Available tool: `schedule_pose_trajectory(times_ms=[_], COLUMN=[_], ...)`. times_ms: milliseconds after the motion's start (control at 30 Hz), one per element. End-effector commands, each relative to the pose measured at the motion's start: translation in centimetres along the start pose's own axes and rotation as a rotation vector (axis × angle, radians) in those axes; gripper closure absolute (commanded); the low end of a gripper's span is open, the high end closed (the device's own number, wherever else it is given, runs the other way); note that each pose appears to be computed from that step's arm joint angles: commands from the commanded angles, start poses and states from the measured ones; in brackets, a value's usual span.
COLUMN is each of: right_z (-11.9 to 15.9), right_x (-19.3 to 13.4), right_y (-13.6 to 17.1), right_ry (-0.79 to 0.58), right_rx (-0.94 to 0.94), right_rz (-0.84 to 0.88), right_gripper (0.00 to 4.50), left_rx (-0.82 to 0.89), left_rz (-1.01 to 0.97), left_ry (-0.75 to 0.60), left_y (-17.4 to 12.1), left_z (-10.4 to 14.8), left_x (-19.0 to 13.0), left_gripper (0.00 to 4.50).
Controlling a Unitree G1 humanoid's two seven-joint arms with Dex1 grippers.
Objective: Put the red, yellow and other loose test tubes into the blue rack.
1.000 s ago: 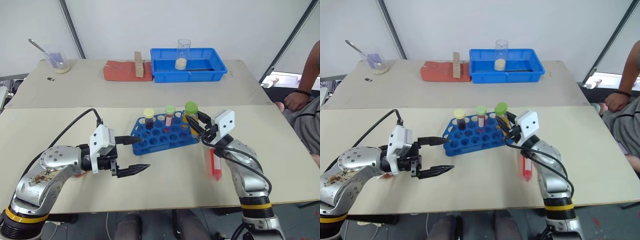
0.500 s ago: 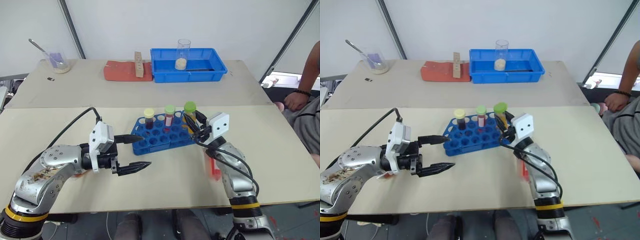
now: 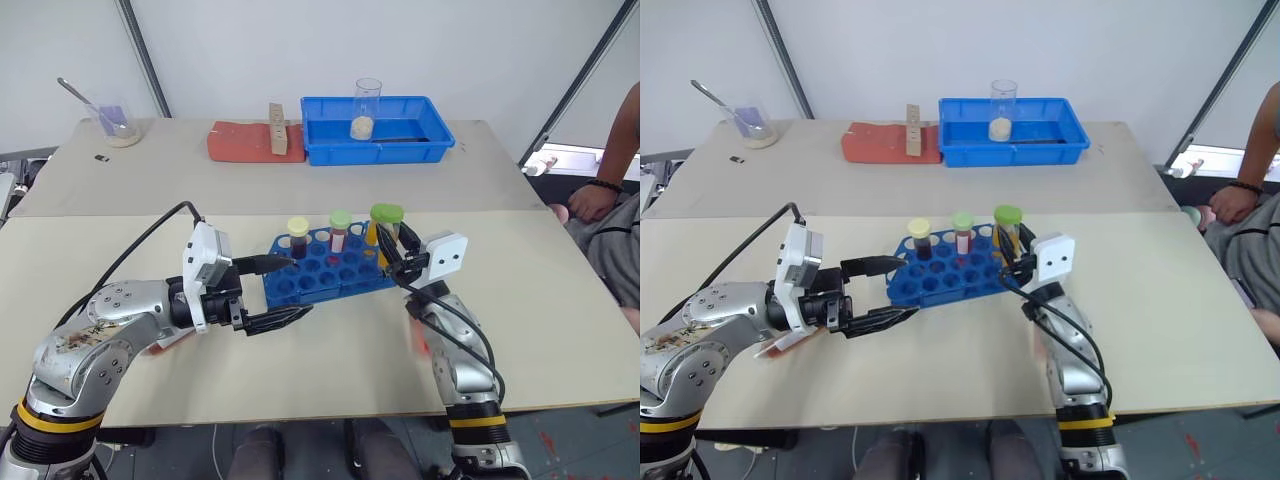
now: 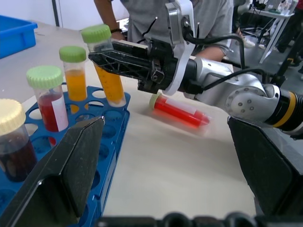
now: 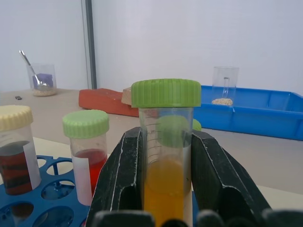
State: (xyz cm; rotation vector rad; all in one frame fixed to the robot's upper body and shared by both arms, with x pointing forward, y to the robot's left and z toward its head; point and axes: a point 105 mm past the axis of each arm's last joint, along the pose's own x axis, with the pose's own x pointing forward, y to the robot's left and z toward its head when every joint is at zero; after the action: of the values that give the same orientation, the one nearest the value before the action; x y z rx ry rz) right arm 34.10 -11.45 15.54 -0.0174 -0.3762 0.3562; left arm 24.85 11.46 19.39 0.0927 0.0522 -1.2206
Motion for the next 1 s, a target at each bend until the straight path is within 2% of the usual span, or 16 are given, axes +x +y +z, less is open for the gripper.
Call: schedule_pose_trajectory(times_ms=[33,267,333,567,833,1000], right_z=[0.4,0.3,0.3,0.7,4.4,3.9], right_x=[-0.6,-0.8,-0.9,-2.7,-7.4,-8.7], right_y=[0.1,0.6,0.4,-0.9,-0.9,-1.8], right_ry=[-0.024,-0.046,-0.053,0.042,0.263,0.554], right_rx=[-0.020,-0.026,-0.012,-0.083,-0.147,-0.118], right_rz=[-0.011,-0.006,-0.011,0.047,0.153,0.130], right_gripper=[3.52,3.52,2.51,0.12,0.05,0.05], left_rx=[0.039,0.038,0.041,0.053,0.100,0.151], left_rz=[-0.019,-0.034,-0.036,-0.021,-0.026,-0.070], left_ry=[-0.019,0.003,0.005,0.034,0.092,0.151], left_y=[-0.4,-0.3,-0.3,-0.4,-0.9,-1.1], left_z=[1.4,1.4,1.4,0.5,-1.0,-2.0], left_x=[0.1,0.4,0.5,0.6,0.3,0.1], left_gripper=[0.00,0.00,0.00,0.00,0.00,0.00])
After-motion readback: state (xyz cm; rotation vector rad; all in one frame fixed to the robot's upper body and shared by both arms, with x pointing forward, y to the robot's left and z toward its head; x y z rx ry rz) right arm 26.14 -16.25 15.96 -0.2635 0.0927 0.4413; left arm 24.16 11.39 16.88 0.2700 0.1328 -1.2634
